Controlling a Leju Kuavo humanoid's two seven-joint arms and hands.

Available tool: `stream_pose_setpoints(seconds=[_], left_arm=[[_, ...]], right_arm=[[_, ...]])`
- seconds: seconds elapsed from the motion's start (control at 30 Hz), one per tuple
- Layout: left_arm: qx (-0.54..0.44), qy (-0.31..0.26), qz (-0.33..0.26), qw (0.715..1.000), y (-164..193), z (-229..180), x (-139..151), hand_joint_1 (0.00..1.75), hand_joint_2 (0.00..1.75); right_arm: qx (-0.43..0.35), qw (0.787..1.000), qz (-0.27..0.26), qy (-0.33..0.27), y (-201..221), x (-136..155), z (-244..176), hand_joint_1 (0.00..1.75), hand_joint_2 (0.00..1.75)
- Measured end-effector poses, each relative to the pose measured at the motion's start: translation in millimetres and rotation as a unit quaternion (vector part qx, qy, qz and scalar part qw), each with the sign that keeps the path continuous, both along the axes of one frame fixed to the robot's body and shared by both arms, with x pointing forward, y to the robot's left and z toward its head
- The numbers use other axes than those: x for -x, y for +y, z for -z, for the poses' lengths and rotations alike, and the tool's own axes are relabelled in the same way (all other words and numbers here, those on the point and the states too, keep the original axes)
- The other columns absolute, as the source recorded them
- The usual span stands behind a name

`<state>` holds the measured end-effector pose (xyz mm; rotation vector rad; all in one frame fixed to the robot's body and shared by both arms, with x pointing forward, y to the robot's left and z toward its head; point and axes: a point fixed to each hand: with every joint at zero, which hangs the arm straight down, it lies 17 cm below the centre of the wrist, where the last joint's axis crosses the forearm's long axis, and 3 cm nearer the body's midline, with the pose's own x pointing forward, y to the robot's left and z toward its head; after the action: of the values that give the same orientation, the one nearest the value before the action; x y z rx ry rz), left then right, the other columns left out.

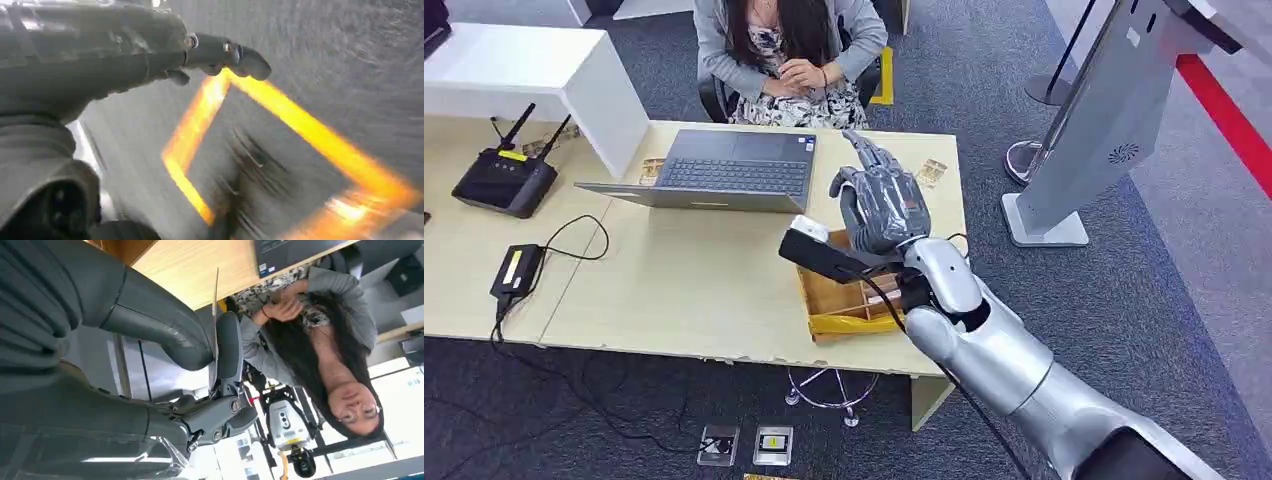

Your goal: Pass the card to the sensor for recognition and then transmit it.

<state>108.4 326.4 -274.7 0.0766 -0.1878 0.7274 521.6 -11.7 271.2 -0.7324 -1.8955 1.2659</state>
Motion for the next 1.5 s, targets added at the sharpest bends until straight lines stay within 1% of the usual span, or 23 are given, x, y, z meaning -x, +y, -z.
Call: stream_pose_setpoints(seconds=[0.07,0.1,0.13,0.17,0.2,0.23,0.27,0.3,0.33,0.37,0.4,0.63,0.9,0.93,1.07,1.23,1.4,1.5], left_arm=[[0.031,-0.027,-0.120,0.992,0.5,-3.4,-14.1,0.00,0.00],[0.045,-0.036,-0.162,0.985,-1.3,-4.6,-19.6,0.00,0.00],[0.057,-0.042,-0.192,0.979,-4.2,-5.7,-24.3,0.00,0.00],[0.063,-0.045,-0.201,0.977,-6.1,-6.3,-27.0,0.00,0.00],[0.064,-0.043,-0.181,0.980,-11.1,-6.3,-28.1,0.00,0.00],[0.057,-0.036,-0.128,0.989,-16.6,-5.3,-24.7,0.00,0.00],[0.043,-0.028,-0.050,0.997,-21.4,-4.2,-20.6,0.00,0.00],[0.025,-0.019,0.041,0.999,-25.7,-3.1,-16.6,0.00,0.00],[0.009,-0.011,0.125,0.992,-29.2,-2.2,-12.8,0.00,0.00],[-0.003,-0.006,0.187,0.982,-31.6,-1.4,-9.6,0.00,0.00],[-0.009,-0.003,0.224,0.974,-33.7,-0.9,-7.5,0.00,0.00],[-0.013,0.002,0.286,0.958,-41.5,-0.3,-3.8,0.00,0.00],[-0.015,0.005,0.323,0.946,-46.4,0.5,1.1,0.00,0.00],[-0.015,0.005,0.325,0.946,-46.9,0.5,1.2,0.00,0.00],[-0.014,0.005,0.331,0.944,-48.4,0.5,1.5,0.00,0.00],[-0.013,0.005,0.336,0.942,-49.9,0.7,2.9,0.00,0.00],[-0.015,0.007,0.322,0.947,-47.3,1.0,3.6,0.00,0.00],[-0.016,0.006,0.316,0.949,-45.8,1.0,3.3,0.00,0.00]], right_arm=[[0.036,0.999,0.002,-0.012,6.4,-8.5,4.9,1.75,1.75],[0.049,0.999,0.004,-0.016,9.7,-12.9,5.0,1.75,1.75],[0.058,0.998,0.007,-0.017,11.6,-17.0,6.2,1.75,1.75],[0.065,0.998,0.009,-0.018,13.4,-20.1,6.7,1.75,1.75],[0.071,0.997,0.011,-0.017,15.0,-23.0,8.0,1.75,1.75],[0.076,0.997,0.014,-0.015,16.4,-25.9,9.8,1.75,1.75],[0.082,0.996,0.018,-0.012,16.8,-28.8,13.1,1.75,1.75],[0.088,0.996,0.020,-0.011,16.5,-31.3,15.6,1.75,1.75],[0.092,0.995,0.023,-0.009,16.8,-33.0,18.3,1.75,1.75],[0.098,0.995,0.025,-0.008,17.0,-34.3,21.5,1.75,1.75],[0.103,0.994,0.027,-0.006,17.0,-35.4,25.2,1.75,1.75],[0.128,0.991,0.041,0.004,11.8,-41.0,43.4,1.75,1.75],[0.139,0.989,0.053,0.016,3.0,-46.0,56.3,1.75,1.75],[0.141,0.988,0.054,0.016,2.7,-46.1,57.1,0.00,0.00],[0.150,0.987,0.051,0.002,5.3,-45.5,55.6,0.00,0.00],[0.154,0.987,0.050,0.000,3.6,-47.2,55.6,0.00,0.00],[0.159,0.986,0.058,0.001,-3.5,-51.7,55.4,0.00,0.00],[0.149,0.986,0.073,0.009,-15.2,-57.9,53.7,0.00,0.00]])
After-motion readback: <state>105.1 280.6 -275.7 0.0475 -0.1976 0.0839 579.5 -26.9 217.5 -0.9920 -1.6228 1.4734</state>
